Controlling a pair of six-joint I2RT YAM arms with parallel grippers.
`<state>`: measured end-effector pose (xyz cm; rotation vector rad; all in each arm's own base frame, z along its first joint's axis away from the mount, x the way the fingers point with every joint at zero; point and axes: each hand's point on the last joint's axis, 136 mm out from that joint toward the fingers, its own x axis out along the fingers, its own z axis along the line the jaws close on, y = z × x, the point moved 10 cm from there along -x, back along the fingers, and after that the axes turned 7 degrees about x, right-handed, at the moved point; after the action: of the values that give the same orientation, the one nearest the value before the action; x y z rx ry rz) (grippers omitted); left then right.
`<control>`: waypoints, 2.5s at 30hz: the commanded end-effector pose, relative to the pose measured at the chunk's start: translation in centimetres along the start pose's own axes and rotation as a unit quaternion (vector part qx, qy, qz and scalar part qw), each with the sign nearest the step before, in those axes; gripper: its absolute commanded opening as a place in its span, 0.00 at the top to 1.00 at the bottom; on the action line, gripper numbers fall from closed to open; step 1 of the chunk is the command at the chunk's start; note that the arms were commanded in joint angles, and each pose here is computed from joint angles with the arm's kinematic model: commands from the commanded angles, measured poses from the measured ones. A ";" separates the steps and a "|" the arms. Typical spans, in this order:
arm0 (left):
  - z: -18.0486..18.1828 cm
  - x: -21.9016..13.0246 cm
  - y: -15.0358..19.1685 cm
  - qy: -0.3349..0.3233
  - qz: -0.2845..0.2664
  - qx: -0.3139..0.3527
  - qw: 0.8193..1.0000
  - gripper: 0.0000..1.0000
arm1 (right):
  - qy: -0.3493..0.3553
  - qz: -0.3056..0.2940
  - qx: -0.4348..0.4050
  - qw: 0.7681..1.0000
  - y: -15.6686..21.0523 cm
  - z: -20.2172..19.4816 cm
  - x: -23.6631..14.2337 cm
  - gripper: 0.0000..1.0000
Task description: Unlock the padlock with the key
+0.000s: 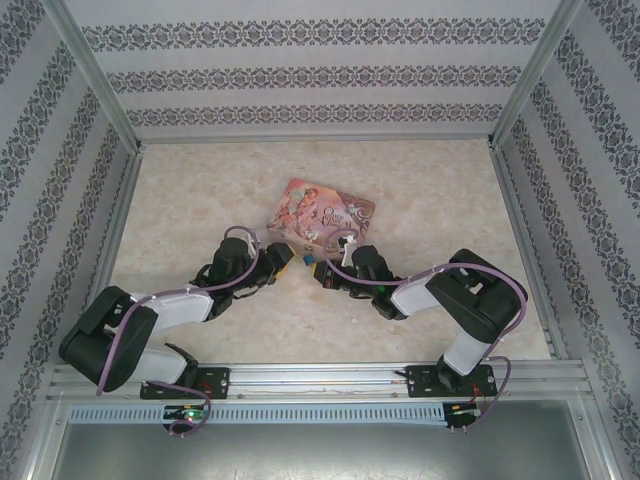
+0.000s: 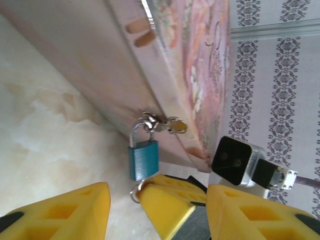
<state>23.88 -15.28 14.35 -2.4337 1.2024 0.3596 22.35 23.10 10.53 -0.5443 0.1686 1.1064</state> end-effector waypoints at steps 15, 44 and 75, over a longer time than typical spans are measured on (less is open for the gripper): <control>0.1 2.5 -0.4 0.043 0.025 -0.020 0.999 0.50 | -0.036 0.003 0.014 0.999 -0.9 1.4 0.2 1.00; 1.3 6.5 0.6 0.098 0.032 -0.080 0.991 0.77 | -0.036 -0.003 0.021 0.999 -0.9 1.5 0.1 1.00; -2.6 4.0 -0.2 -0.019 0.047 -0.092 0.994 1.00 | 0.098 -0.114 -0.551 0.821 0.8 6.1 -11.5 0.54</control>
<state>26.82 -18.86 13.88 -2.5690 1.3305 0.5370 15.97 18.03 21.38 -1.3381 -0.3547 0.8494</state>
